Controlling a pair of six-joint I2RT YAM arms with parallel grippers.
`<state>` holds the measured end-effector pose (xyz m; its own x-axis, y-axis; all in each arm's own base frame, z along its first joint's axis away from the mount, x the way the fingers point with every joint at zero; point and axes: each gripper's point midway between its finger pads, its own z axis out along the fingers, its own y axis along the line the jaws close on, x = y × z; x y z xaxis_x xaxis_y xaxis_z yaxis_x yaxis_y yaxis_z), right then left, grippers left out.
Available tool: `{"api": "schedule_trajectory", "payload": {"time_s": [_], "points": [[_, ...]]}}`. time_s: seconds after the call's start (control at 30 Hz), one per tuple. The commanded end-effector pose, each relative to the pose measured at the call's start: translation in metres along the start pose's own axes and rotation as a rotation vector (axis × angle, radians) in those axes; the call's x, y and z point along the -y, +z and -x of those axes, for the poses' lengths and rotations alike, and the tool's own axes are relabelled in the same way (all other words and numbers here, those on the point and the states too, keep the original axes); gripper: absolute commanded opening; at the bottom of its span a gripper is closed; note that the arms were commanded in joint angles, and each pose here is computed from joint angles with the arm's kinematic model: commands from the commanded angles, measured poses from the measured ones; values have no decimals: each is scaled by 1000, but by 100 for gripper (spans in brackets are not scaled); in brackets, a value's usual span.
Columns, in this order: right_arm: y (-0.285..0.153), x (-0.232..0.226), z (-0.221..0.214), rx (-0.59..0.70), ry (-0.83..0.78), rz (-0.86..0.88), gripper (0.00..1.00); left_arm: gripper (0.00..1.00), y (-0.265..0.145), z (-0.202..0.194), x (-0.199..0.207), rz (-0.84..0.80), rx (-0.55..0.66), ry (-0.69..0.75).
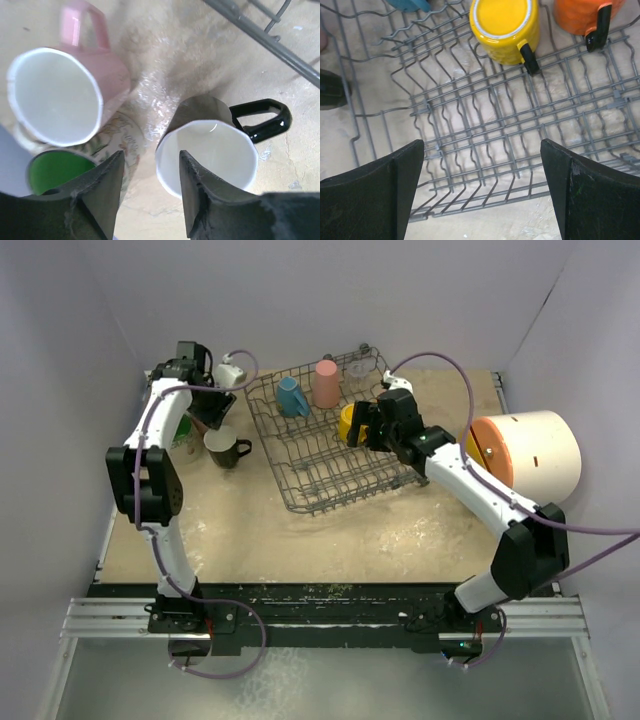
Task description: Unload the cups from the dish rack
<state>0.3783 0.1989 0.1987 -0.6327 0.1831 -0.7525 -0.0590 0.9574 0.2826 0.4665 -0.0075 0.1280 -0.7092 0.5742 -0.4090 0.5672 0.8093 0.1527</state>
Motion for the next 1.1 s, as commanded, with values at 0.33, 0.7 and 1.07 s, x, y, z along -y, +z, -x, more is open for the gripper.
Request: {"api": "schedule_trajectory", "payload": {"time_s": [0.33, 0.7, 1.07], "points": [[93, 32, 23, -12, -219, -204, 92, 99, -165, 56, 28, 39, 407, 43], [146, 37, 12, -64, -310, -128, 89, 99, -181, 18, 65, -25, 382, 46], [171, 33, -9, -130, -371, -61, 68, 99, -189, 12, 74, -51, 379, 23]]}}
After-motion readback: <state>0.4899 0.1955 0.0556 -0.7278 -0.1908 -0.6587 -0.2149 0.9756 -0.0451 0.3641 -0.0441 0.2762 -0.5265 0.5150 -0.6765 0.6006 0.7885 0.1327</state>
